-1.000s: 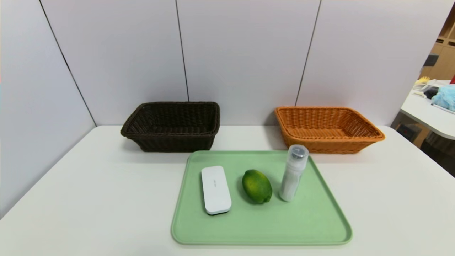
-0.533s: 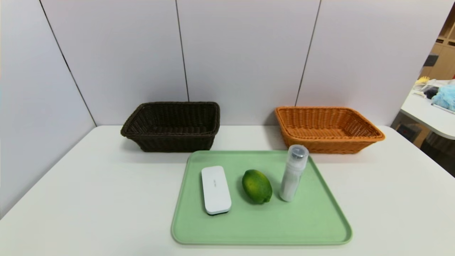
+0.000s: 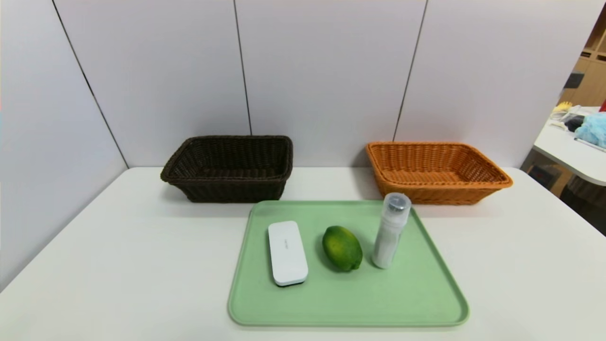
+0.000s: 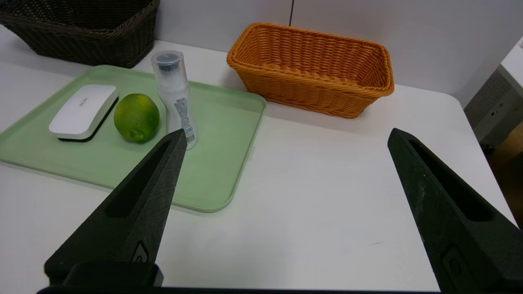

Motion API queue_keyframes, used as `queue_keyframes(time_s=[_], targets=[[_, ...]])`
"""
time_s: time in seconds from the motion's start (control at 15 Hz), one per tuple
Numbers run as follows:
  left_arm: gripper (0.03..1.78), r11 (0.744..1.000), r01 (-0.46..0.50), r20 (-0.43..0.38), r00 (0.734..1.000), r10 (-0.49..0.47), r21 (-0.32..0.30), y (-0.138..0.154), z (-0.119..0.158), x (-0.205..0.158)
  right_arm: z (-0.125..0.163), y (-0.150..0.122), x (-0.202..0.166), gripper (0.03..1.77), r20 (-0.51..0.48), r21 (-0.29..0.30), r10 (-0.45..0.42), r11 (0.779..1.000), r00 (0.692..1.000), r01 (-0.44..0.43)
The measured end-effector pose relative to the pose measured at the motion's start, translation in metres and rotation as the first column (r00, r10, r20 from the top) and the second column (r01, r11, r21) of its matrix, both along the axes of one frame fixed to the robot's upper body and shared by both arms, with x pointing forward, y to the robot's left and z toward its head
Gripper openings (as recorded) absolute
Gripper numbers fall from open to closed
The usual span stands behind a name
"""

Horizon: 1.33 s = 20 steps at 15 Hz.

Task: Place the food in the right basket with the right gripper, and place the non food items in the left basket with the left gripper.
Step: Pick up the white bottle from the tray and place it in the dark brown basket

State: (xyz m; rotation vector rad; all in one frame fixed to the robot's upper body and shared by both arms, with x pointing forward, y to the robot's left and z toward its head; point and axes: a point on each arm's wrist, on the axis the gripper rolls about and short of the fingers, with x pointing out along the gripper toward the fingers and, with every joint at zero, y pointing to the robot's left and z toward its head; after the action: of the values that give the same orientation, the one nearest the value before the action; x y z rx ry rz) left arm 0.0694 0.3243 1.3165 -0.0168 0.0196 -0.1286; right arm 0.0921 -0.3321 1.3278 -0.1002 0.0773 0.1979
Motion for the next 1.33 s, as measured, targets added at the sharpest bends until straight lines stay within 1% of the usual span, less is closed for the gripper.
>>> queue_keyframes(time_s=[0.2, 0.4, 0.6, 0.73, 0.93, 1.33], targets=[[1.69, 1.0, 0.003, -0.004, 1.0, -0.003, -0.007, 0.003, -0.005, 0.025, -0.003, 0.001, 0.015, 1.7, -0.038, 0.005, 0.029, 1.0, 0.999, -0.029], [1.69, 1.0, 0.003, -0.057, 0.998, -0.005, -0.025, 0.005, -0.005, 0.04, -0.005, 0.002, 0.032, 1.7, -0.063, 0.016, 0.082, 0.997, 0.995, -0.082], [1.69, 1.0, 0.004, -0.087, 0.996, -0.006, -0.027, 0.006, -0.007, 0.045, -0.005, 0.003, 0.052, 1.7, -0.082, 0.028, 0.136, 0.991, 0.987, -0.134], [1.69, 1.0, 0.004, -0.101, 0.995, -0.007, -0.029, 0.006, -0.008, 0.047, -0.006, 0.007, 0.064, 1.7, -0.093, 0.033, 0.185, 0.983, 0.978, -0.183], [1.69, 0.999, 0.004, -0.116, 0.993, -0.008, -0.032, 0.007, -0.011, 0.049, -0.013, 0.013, 0.076, 1.7, -0.134, 0.034, 0.246, 0.969, 0.96, -0.243], [1.69, 1.0, 0.007, -0.144, 0.99, -0.012, -0.03, 0.007, -0.014, 0.055, -0.021, 0.024, 0.096, 1.7, -0.153, 0.034, 0.319, 0.948, 0.935, -0.317]])
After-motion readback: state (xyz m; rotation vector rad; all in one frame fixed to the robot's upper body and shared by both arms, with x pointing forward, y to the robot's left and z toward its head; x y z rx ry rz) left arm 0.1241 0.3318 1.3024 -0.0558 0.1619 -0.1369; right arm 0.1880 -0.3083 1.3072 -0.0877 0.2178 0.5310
